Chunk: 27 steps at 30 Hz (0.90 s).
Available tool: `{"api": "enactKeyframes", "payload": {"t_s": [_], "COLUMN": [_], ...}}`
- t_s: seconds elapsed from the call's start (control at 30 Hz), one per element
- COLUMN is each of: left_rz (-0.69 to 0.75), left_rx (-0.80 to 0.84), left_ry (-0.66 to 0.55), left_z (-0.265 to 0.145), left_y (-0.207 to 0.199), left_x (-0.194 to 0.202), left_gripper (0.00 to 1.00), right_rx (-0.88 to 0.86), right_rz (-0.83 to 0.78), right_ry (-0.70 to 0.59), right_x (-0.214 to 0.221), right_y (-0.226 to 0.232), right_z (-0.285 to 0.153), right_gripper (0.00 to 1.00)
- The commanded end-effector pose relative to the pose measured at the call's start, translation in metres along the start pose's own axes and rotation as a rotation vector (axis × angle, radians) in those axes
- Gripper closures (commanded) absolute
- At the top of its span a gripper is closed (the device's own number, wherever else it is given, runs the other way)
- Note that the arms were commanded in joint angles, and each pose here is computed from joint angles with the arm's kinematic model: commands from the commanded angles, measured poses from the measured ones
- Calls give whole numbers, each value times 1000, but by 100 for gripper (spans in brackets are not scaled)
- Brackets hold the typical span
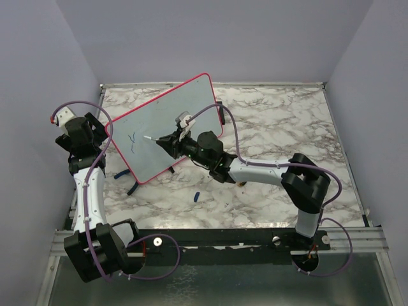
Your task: Write a sentence on the whiteboard
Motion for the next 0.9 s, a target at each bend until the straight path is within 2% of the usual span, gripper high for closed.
{"api": "enactKeyframes", "payload": {"t_s": [0.0,0.87], "left_rz": [7,7], "left_rx": [21,25], "left_ry": [-1,-2], "left_z": [0,0], "left_y": [-1,-2], "left_x": [0,0], "left_gripper": [6,6], "right_rx": [18,-35], "right_rz": [-11,5], "right_ry": [-34,22], "right_x": [-8,17], "right_y": [-6,4], "right_z": [12,22], "right_gripper": [99,99]}}
Point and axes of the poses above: each gripper's point midway between its finger pads, its own z axis out along the fingers, its own y axis along the line the jaws close on, x = y × z, the point moved 1 cm from there along -z, back along the fingers, and after that the axes turned 15 degrees about -z, right-handed, at the moved point
